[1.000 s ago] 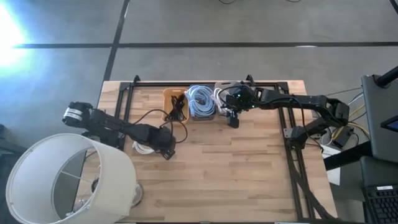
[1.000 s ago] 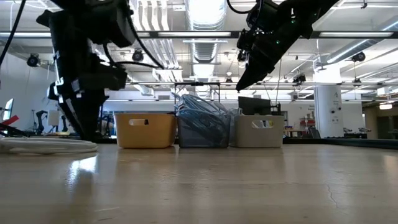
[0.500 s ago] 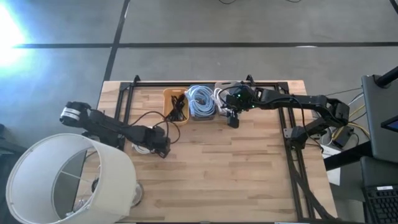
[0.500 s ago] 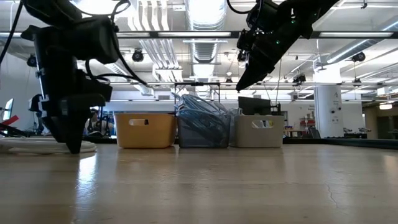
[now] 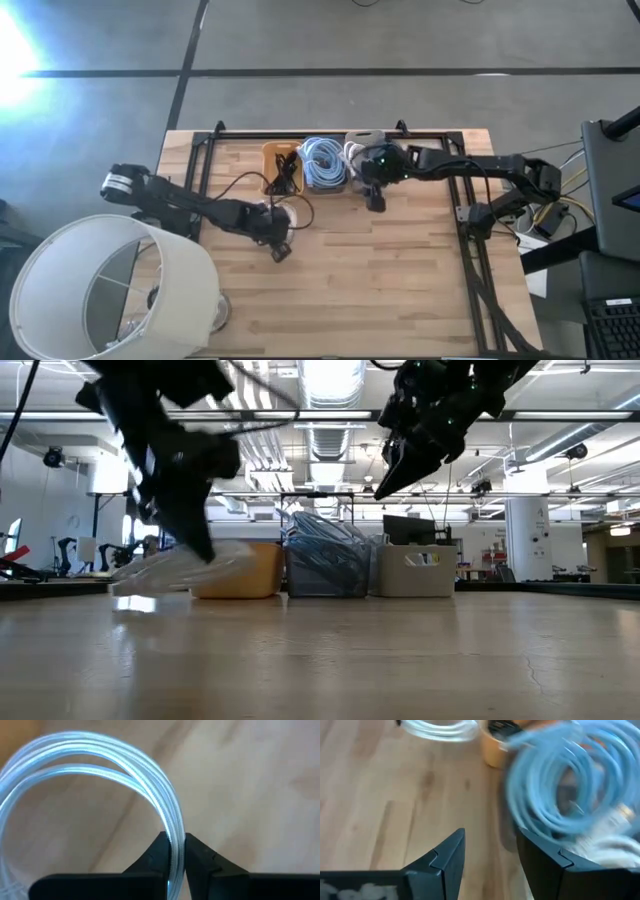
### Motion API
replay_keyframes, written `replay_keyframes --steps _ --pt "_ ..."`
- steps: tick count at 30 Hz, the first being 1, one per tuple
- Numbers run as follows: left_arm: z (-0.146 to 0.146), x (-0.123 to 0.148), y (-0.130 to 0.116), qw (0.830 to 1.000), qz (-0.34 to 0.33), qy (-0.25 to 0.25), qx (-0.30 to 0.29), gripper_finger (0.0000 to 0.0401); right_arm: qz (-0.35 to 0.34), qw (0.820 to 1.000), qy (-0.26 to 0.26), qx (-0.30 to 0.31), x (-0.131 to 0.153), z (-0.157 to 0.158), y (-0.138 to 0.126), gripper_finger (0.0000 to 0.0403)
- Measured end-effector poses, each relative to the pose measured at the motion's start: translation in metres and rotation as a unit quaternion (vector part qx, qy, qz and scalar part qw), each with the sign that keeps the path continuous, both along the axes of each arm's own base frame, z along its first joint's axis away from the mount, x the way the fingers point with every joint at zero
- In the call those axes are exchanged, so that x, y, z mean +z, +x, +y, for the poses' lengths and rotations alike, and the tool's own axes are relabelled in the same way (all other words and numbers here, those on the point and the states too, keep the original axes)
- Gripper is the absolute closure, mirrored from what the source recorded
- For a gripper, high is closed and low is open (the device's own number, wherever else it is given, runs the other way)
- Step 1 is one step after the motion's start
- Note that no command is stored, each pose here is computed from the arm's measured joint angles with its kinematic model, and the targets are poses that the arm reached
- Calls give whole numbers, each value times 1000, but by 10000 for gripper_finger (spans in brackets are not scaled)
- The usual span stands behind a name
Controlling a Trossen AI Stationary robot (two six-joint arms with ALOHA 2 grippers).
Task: Pick & Place USB Port
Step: Put the white hdmi cable into the gray bin
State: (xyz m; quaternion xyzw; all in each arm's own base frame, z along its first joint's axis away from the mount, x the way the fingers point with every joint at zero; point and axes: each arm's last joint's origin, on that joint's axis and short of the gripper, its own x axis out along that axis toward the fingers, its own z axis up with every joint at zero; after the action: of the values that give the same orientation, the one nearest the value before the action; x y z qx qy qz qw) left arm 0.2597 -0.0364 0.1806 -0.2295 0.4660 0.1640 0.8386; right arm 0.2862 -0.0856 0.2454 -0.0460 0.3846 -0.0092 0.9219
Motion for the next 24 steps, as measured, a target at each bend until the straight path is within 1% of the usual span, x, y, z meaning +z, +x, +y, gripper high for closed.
replay_keyframes --steps 2,5,9,11,14,17,24 --pt "-2 9 7 999 -27 -7 -34 357 -2 999 -20 42 0 12 4 232" --pt "-5 16 12 996 -49 -11 -74 347 -10 993 -48 105 1 34 10 232" --pt "-7 25 18 992 -75 -21 -104 354 -45 977 -89 188 6 66 18 232" --pt "-8 28 21 989 -91 -27 -114 359 -74 968 -104 215 10 80 22 232" --pt "-9 36 28 981 -141 -34 -126 358 -113 957 -119 239 16 96 26 232" --pt "-10 42 33 974 -179 -39 -132 354 -134 950 -128 252 19 104 27 232" --pt "-13 54 40 950 -251 -43 -178 352 -137 946 -129 264 18 111 29 232"
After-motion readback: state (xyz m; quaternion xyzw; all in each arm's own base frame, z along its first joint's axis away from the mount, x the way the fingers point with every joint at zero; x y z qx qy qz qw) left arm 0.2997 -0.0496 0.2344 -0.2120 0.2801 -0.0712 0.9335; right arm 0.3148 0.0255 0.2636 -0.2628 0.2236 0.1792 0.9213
